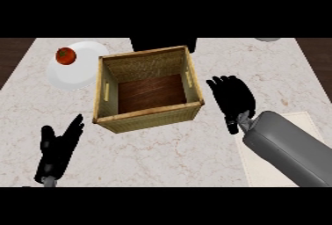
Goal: Pick the squash from the placemat and place it in the basket
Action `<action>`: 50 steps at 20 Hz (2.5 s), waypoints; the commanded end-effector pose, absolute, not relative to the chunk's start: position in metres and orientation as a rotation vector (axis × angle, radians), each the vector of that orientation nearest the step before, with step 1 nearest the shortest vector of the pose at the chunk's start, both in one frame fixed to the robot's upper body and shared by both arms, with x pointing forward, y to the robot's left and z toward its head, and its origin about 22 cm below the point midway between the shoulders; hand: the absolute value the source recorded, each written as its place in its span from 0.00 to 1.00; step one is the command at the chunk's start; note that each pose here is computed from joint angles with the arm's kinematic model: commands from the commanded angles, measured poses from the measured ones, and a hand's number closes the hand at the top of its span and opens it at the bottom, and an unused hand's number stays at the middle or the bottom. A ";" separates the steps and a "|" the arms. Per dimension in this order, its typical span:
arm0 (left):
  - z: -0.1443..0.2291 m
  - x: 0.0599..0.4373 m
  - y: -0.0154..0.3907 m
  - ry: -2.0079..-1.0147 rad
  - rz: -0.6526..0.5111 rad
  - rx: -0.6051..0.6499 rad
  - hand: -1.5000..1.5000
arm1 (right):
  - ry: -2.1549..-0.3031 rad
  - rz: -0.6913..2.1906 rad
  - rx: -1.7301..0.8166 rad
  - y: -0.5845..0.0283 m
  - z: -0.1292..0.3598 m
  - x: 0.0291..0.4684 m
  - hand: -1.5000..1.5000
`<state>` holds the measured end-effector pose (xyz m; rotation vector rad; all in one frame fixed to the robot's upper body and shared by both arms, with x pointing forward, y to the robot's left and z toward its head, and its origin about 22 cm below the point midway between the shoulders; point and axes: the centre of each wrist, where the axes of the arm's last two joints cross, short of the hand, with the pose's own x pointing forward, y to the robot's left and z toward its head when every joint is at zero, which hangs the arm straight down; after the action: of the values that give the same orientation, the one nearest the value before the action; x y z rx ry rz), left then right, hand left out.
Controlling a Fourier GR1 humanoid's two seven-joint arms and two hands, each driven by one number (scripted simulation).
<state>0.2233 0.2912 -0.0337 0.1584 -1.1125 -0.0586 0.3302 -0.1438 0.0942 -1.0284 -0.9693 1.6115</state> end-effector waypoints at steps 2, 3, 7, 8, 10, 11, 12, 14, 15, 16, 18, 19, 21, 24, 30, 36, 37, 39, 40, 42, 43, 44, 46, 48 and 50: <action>-0.062 0.203 0.298 -1.006 -0.021 0.159 0.50 | -0.758 1.751 -1.152 -0.100 0.167 0.341 0.00; -0.055 0.196 0.304 -1.007 -0.051 0.150 0.50 | -0.690 1.792 -1.119 -0.096 0.169 0.341 0.00; -0.054 0.199 0.297 -0.999 -0.040 0.145 0.50 | -0.475 1.851 -1.045 -0.085 0.184 0.354 0.00; -0.052 0.206 0.305 -1.015 -0.020 0.178 0.50 | -0.444 1.871 -1.050 -0.081 0.188 0.355 0.00; -0.057 0.200 0.301 -1.009 -0.010 0.159 0.50 | -0.381 1.881 -1.047 -0.086 0.194 0.360 0.00; -0.059 0.196 0.306 -0.995 -0.006 0.170 0.50 | -0.351 1.893 -1.049 -0.091 0.198 0.361 0.00; -0.052 0.193 0.314 -1.001 -0.021 0.166 0.50 | -0.322 1.888 -1.036 -0.087 0.195 0.366 0.00; -0.048 0.194 0.305 -0.997 -0.027 0.172 0.50 | -0.299 1.899 -1.038 -0.090 0.209 0.370 0.00; -0.061 0.187 0.297 -0.981 0.001 0.175 0.50 | -0.306 1.894 -1.043 -0.106 0.215 0.368 0.00; -0.054 0.192 0.302 -0.985 -0.022 0.174 0.50 | -0.284 1.895 -1.041 -0.089 0.218 0.376 0.00; -0.059 0.188 0.304 -0.997 -0.012 0.186 0.50 | -0.322 1.899 -1.015 -0.096 0.226 0.371 0.00; -0.052 0.191 0.313 -1.000 0.010 0.177 0.50 | -0.305 1.909 -1.000 -0.103 0.215 0.367 0.00; -0.055 0.192 0.283 -1.014 -0.007 0.169 0.50 | -0.319 1.877 -0.997 -0.095 0.204 0.365 0.00; -0.067 0.186 0.295 -0.987 -0.002 0.185 0.50 | -0.343 1.862 -0.975 -0.110 0.196 0.356 0.00; -0.056 0.199 0.288 -1.003 -0.024 0.171 0.50 | -0.368 1.810 -0.947 -0.135 0.173 0.339 0.00; -0.051 0.190 0.305 -1.014 -0.020 0.146 0.50 | -0.313 1.800 -0.978 -0.151 0.143 0.325 0.00; -0.058 0.203 0.306 -1.002 -0.018 0.163 0.50 | -0.293 1.844 -0.967 -0.136 0.127 0.313 0.00; -0.055 0.193 0.284 -1.021 -0.028 0.156 0.50 | -0.230 1.824 -0.970 -0.174 0.127 0.312 0.00; -0.054 0.200 0.303 -1.011 -0.008 0.167 0.50 | -0.254 1.827 -0.992 -0.159 0.111 0.301 0.00; -0.051 0.193 0.286 -1.021 -0.021 0.144 0.50 | -0.243 1.776 -0.991 -0.175 0.112 0.318 0.00; -0.053 0.194 0.297 -0.997 -0.031 0.150 0.50 | -0.261 1.787 -0.967 -0.180 0.106 0.313 0.00; -0.050 0.193 0.300 -1.012 -0.024 0.156 0.50 | -0.226 1.785 -0.973 -0.180 0.117 0.305 0.00; -0.057 0.191 0.290 -1.016 -0.032 0.161 0.50 | -0.249 1.796 -0.954 -0.181 0.100 0.296 0.00; -0.052 0.190 0.293 -1.016 -0.040 0.140 0.50 | -0.258 1.797 -0.967 -0.197 0.103 0.293 0.00; -0.058 0.190 0.288 -1.016 -0.037 0.148 0.50 | -0.256 1.789 -0.975 -0.200 0.110 0.308 0.00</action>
<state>0.2068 0.2953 -0.0370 0.1574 -1.1340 -0.0480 0.3044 -0.1840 0.1092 -0.9554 -0.2348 1.8194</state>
